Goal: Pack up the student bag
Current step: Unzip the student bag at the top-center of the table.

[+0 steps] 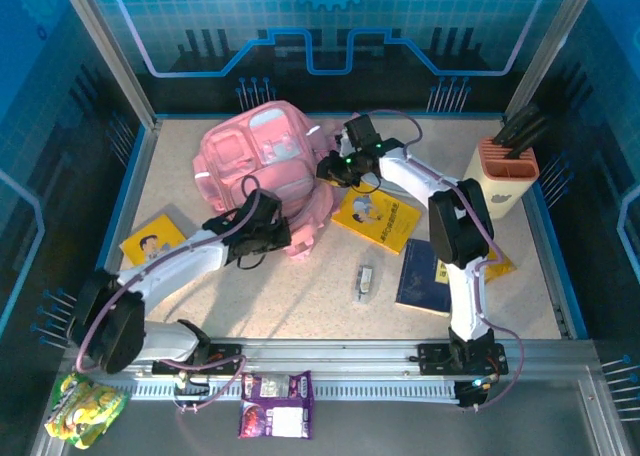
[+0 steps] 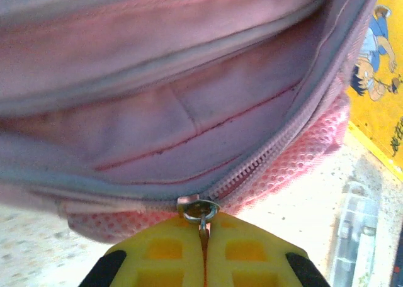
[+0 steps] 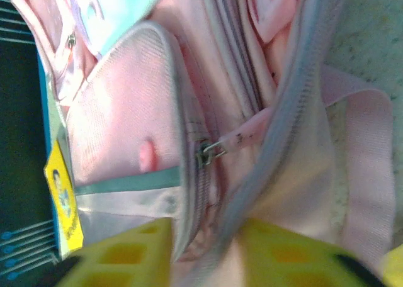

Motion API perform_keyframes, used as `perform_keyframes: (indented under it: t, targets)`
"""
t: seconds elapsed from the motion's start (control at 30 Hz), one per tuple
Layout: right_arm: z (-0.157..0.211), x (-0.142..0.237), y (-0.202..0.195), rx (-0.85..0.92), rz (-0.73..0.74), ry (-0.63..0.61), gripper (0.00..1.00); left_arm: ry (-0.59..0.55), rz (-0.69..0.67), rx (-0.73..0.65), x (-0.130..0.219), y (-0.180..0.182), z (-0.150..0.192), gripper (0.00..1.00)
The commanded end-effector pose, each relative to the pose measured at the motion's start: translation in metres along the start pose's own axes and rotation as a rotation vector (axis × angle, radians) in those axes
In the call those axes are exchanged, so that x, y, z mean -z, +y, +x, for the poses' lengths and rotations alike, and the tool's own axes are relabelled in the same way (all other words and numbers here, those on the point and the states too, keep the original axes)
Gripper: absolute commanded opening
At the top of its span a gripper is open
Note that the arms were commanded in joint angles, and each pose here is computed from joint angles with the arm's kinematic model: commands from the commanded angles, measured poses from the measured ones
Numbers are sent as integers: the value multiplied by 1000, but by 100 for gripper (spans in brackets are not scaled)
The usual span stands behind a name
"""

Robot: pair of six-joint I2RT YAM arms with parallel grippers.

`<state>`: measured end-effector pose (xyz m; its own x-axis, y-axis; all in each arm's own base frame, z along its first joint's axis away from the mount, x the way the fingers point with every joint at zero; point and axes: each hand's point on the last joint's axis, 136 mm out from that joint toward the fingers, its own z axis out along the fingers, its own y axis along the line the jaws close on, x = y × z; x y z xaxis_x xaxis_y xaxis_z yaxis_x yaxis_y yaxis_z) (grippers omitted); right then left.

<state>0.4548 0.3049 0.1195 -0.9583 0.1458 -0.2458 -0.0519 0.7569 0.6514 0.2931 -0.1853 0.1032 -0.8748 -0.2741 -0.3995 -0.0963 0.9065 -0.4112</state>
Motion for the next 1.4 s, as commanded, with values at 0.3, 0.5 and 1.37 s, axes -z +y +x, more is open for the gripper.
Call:
perform_keyframes:
  t: [0.3,0.5,1.37]
  targets:
    - [86,60,1,19,134,100,59,-41,147,-26,0,-49,-19,0]
    - [93,38,6,13,213,117,65,-33,153,-33,-2,-52,-16,0]
    - [51,13,-4,71,341,-17,0,-45,62,-103,13,-23,-3,0]
